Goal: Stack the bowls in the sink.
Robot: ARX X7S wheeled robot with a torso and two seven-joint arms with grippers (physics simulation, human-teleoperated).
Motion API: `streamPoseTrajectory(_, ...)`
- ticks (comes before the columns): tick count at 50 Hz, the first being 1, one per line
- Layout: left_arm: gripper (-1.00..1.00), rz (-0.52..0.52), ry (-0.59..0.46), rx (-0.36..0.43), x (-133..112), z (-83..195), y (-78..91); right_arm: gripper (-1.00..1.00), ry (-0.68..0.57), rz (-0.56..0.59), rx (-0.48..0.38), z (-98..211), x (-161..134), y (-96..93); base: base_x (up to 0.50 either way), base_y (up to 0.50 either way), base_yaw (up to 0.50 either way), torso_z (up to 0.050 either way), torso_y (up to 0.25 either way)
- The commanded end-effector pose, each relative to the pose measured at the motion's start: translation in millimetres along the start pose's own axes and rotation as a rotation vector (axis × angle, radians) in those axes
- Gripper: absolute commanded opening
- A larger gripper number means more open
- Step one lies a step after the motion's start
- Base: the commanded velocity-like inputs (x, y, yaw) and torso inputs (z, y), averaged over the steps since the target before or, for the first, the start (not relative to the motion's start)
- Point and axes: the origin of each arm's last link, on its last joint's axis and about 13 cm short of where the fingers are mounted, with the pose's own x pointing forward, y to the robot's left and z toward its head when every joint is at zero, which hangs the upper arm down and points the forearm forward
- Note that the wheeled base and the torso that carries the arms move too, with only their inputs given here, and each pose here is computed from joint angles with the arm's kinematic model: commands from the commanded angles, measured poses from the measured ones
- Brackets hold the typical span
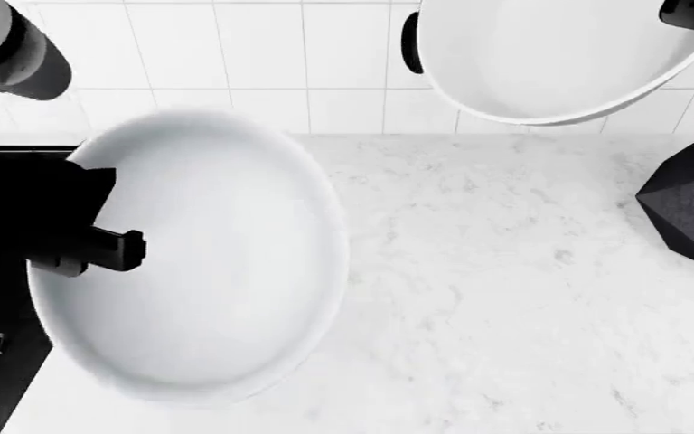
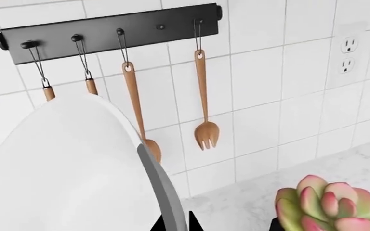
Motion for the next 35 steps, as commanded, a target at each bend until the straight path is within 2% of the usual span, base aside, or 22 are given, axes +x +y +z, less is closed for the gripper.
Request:
streamPoseTrajectory(1,-1.00,0.110,-0.162,-0.072,-26.9,16.7,13.0,-1.00,-0.095,0.018,-0.018,0.9,-1.6,0.5,0.00,0.00,0.00,0.000,0.000)
streamPoseTrajectory(7,-1.00,0.152,-0.206,-0.083,-36.5,23.0,18.1,-1.00,-0.076,0.070,0.042,-1.0,-2.5,-1.1,0.00,0.00,0.00,0.000,0.000)
streamPoseTrajectory(18,-1.00,0.208,-0.225,-0.049,-54.7,37.6,22.6,-1.00,-0.093,0.100,0.035,-1.8,-5.0,1.5,0.00,0.00,0.00,0.000,0.001)
streamPoseTrajectory(29,-1.00,0.244,-0.245,-0.043,-62.8,42.3,25.9,-1.00,-0.220,0.101,0.010,4.2,-10.1,1.4,0.00,0.00,0.00,0.000,0.001)
streamPoseTrajectory(35,-1.00,0.252,-0.246,-0.039,-64.9,42.1,26.2,-1.00,-0.249,0.111,0.002,5.8,-12.3,1.3,0.00,0.00,0.00,0.000,0.000)
